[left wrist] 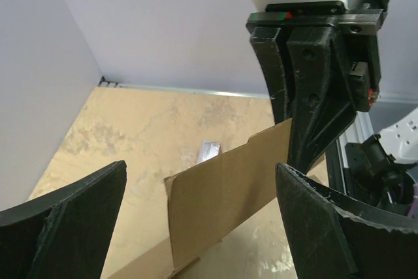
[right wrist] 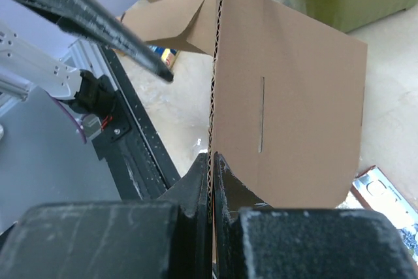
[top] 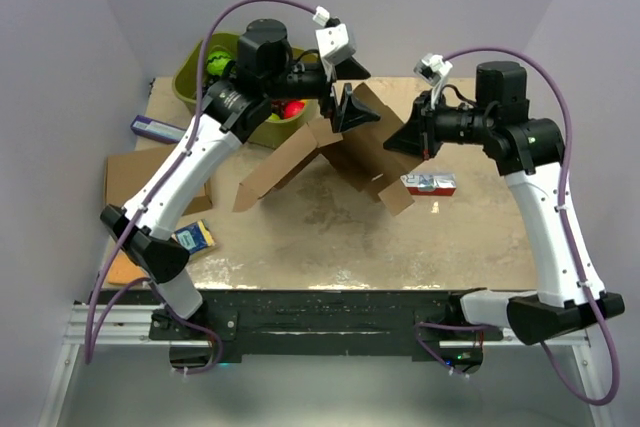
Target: Fold the paper box
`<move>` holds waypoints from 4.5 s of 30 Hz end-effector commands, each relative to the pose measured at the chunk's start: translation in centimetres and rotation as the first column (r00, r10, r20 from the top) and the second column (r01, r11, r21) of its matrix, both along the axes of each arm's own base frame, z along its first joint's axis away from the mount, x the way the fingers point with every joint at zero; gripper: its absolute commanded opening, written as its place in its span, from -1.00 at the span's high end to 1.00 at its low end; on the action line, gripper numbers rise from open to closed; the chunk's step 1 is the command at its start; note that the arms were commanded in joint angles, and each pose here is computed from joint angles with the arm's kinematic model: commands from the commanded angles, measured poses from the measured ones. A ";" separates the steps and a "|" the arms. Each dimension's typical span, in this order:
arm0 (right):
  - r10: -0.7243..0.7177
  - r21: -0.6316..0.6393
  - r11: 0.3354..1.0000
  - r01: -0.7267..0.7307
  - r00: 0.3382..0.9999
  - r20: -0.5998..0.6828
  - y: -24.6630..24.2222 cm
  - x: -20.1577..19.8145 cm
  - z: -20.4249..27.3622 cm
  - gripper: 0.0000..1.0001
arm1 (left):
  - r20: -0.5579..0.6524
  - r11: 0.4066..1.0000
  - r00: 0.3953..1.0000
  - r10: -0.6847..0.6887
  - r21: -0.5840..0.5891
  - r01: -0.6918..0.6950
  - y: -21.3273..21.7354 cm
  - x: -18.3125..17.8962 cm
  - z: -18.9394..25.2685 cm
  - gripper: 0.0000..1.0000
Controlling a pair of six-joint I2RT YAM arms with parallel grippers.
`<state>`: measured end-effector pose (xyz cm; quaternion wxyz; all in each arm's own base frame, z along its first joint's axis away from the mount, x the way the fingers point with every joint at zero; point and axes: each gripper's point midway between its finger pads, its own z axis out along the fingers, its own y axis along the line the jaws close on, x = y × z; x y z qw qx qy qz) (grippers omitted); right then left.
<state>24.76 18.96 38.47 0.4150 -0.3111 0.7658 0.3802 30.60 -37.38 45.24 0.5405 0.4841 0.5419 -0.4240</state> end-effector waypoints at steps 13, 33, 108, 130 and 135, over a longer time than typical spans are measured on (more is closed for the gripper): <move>0.155 0.010 0.988 -0.157 0.984 0.089 2.5 2.4 -1.1 1.00 | -0.173 0.984 0.972 -0.159 0.049 0.169 3.1 -0.1 -4.5 -0.37; -0.033 0.041 0.999 0.021 0.947 0.320 1.5 5.6 2.8 -0.70 | -0.262 0.969 0.940 -0.217 -0.171 0.176 6.1 0.6 -2.4 1.00; 0.191 0.073 0.964 -0.254 0.863 0.468 5.8 8.3 -2.1 1.00 | -0.384 0.864 0.920 0.079 -0.434 -0.255 21.3 0.7 3.0 -0.42; 0.141 -0.211 0.971 -0.112 0.982 0.125 3.6 9.1 -4.3 1.00 | 0.296 0.753 0.692 0.658 -0.229 -0.617 21.5 -2.2 4.7 -0.86; 0.149 -0.247 0.960 -0.133 0.988 0.044 5.0 10.8 -7.2 1.00 | 0.310 0.870 0.817 0.486 -0.084 -0.486 14.1 -1.6 0.7 -0.86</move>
